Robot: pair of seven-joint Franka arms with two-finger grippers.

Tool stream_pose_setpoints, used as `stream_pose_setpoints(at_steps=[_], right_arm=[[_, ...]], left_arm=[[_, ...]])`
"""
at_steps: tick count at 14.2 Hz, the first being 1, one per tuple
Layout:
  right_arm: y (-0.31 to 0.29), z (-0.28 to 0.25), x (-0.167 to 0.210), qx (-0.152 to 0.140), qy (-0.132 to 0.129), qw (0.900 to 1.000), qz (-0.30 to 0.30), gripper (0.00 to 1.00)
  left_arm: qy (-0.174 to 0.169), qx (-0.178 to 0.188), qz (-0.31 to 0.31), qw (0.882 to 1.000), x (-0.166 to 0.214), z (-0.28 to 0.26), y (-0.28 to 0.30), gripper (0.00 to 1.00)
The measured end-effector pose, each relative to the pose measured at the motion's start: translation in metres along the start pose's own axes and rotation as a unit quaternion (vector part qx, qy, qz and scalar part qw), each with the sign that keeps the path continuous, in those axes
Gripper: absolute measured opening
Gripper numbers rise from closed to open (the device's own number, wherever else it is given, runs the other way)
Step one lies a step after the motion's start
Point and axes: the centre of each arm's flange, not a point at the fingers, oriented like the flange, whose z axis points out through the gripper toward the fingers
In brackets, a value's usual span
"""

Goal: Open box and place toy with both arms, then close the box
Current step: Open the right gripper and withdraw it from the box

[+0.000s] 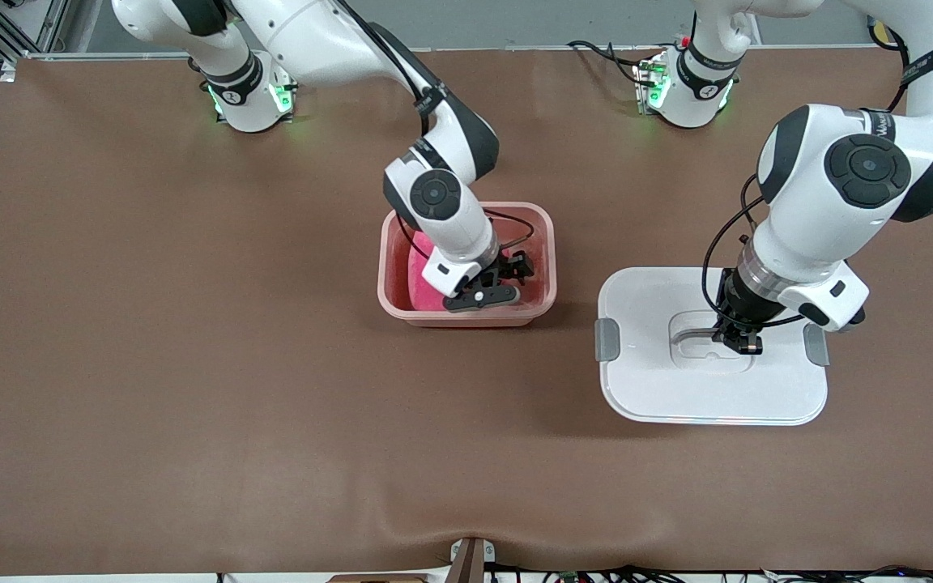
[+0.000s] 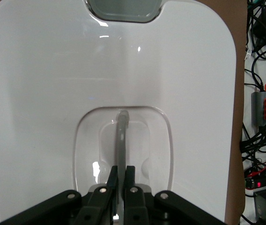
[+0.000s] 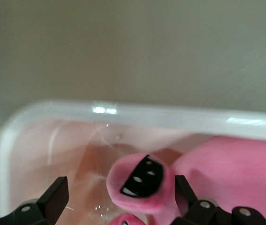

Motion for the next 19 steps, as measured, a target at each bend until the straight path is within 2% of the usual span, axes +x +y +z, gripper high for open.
stream_pose_setpoints(at_steps=[3, 5, 7, 9, 13, 17, 18, 19], right_arm=[[0.037, -0.088, 0.034, -0.001, 0.01, 0.999, 0.031, 1.0], [0.079, -0.132, 0.059, -0.002, 0.027, 0.999, 0.041, 1.0], [0.133, -0.162, 0.079, -0.005, 0.039, 0.999, 0.024, 1.0], [0.2, -0.184, 0.094, -0.014, 0.039, 0.999, -0.006, 1.0], [0.341, -0.238, 0.097, -0.022, -0.004, 0.997, -0.076, 1.0], [0.448, -0.305, 0.074, -0.007, -0.036, 0.996, -0.077, 1.0], [0.464, -0.323, 0.065, -0.013, -0.038, 0.997, -0.073, 1.0], [0.474, -0.339, 0.058, -0.032, -0.038, 0.996, -0.073, 1.0]], left_arm=[[0.0, 0.0, 0.0, 1.0, 0.0, 0.0, 0.0, 0.07], [-0.001, -0.001, 0.001, 1.0, -0.002, 0.0, 0.0, 0.07], [-0.009, 0.0, 0.005, 1.0, -0.011, -0.001, -0.002, 0.07], [-0.021, 0.001, 0.02, 1.0, -0.035, -0.004, -0.008, 0.07], [-0.04, 0.004, 0.015, 0.999, -0.086, -0.01, -0.024, 0.07], [-0.058, 0.013, 0.024, 0.998, -0.139, -0.013, -0.047, 0.07], [-0.062, 0.017, 0.026, 0.998, -0.153, -0.012, -0.053, 0.07], [-0.065, 0.02, 0.027, 0.997, -0.165, -0.012, -0.059, 0.07]])
